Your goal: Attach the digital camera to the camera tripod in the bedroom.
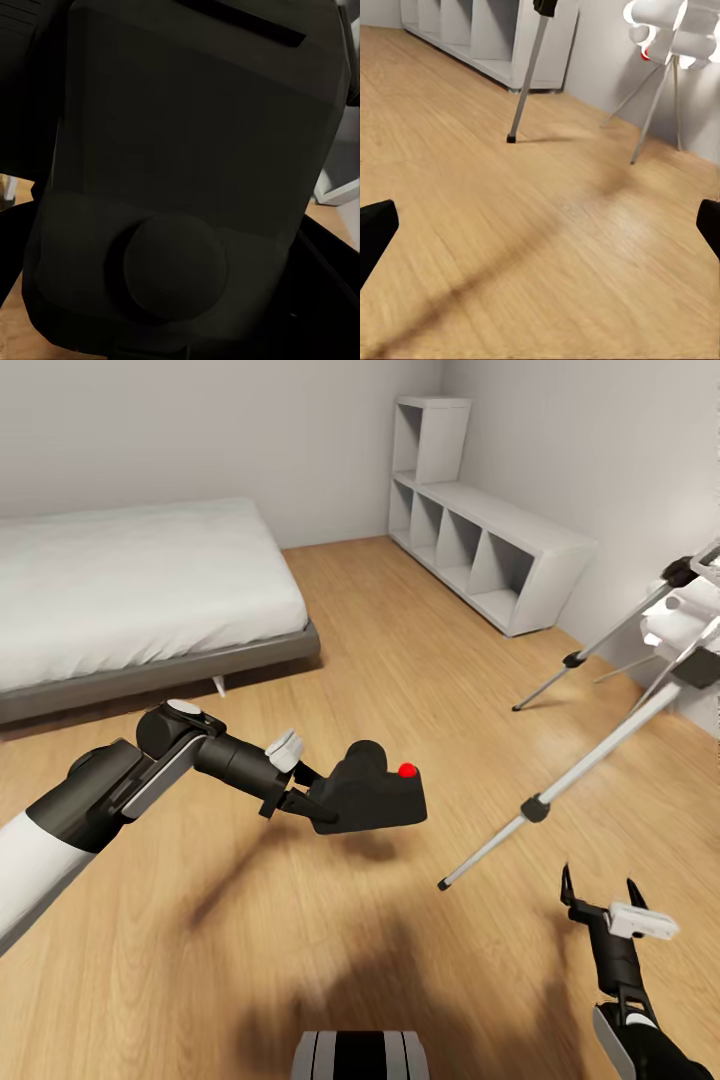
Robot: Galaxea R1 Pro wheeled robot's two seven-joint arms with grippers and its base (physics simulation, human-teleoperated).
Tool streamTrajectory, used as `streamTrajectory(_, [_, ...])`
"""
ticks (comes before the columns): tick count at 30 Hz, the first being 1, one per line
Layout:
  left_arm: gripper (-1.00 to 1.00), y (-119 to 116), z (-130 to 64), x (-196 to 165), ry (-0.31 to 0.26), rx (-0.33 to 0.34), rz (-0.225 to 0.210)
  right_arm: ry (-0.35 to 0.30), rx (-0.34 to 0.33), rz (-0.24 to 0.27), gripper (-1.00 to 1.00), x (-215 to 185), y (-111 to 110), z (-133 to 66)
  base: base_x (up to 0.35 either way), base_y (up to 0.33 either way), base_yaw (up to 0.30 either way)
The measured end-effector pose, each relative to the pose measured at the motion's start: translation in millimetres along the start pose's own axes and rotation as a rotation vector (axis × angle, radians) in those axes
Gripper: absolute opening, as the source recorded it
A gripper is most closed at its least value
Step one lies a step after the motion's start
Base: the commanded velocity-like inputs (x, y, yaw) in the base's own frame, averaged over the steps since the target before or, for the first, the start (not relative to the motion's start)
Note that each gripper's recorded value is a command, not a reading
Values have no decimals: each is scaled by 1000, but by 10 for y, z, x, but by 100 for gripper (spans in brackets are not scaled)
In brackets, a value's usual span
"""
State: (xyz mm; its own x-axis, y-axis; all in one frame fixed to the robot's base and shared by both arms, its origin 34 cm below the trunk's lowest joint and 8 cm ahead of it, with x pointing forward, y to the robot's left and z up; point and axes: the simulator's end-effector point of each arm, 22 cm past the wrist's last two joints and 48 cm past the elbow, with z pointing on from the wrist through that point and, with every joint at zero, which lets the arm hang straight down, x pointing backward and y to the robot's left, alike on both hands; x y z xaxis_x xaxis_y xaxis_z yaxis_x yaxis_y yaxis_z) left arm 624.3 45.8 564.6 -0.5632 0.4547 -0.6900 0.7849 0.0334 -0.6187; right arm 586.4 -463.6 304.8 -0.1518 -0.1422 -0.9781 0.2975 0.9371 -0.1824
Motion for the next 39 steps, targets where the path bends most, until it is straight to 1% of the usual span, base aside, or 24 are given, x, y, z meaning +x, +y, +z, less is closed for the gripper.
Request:
streamTrajectory(1, [-100,-14,-10,-13,0,-3,3,31,-17,-5,100,106,19,-68,0,0,0])
streamTrajectory(4, [-100,-61,-35,-55,-1,-9,13,69,-45,-8,100,218,55,-163,0,0,0])
streamTrajectory(5, [-100,-73,-43,-68,-1,-12,16,96,-62,-11,100,306,78,-232,0,0,0])
streamTrajectory(6, [-100,-88,-51,-81,-1,-14,18,108,-69,-11,100,340,88,-264,0,0,0])
streamTrajectory(7, [-100,-106,-59,-95,-2,-16,22,104,-69,-10,100,319,87,-258,0,0,0])
streamTrajectory(8, [-100,-110,-69,-104,-2,-19,22,130,-78,-11,100,402,94,-328,0,0,0])
streamTrajectory(11, [-100,-133,-99,-134,-4,-28,24,168,-83,-12,100,507,85,-438,0,0,0])
streamTrajectory(12, [-100,-103,-119,-130,-5,-37,15,232,-84,-16,100,706,52,-620,0,0,0])
streamTrajectory(16, [-100,-160,-155,-182,-8,-44,23,262,-83,-16,100,768,29,-726,0,0,0])
streamTrajectory(18, [-100,-187,-172,-206,-10,-48,29,292,-81,-17,100,845,6,-827,0,0,0])
streamTrajectory(19, [-100,-198,-182,-219,-11,-50,33,331,-78,-18,100,948,-18,-953,0,0,0])
streamTrajectory(21, [-100,-238,-187,-249,-12,-52,41,342,-78,-17,100,966,-23,-997,0,0,0])
streamTrajectory(24, [-100,-302,-188,-300,-13,-52,54,342,-77,-14,100,942,-26,-1008,0,0,0])
streamTrajectory(31, [-100,-508,-131,-457,-18,-39,96,323,-75,-6,100,838,-26,-977,0,0,0])
streamTrajectory(34, [-100,-573,-136,-503,-18,-41,109,314,-75,-3,100,789,-23,-959,0,0,0])
streamTrajectory(39, [-100,-670,-164,-570,-20,-48,125,320,-74,2,100,769,-28,-997,0,0,0])
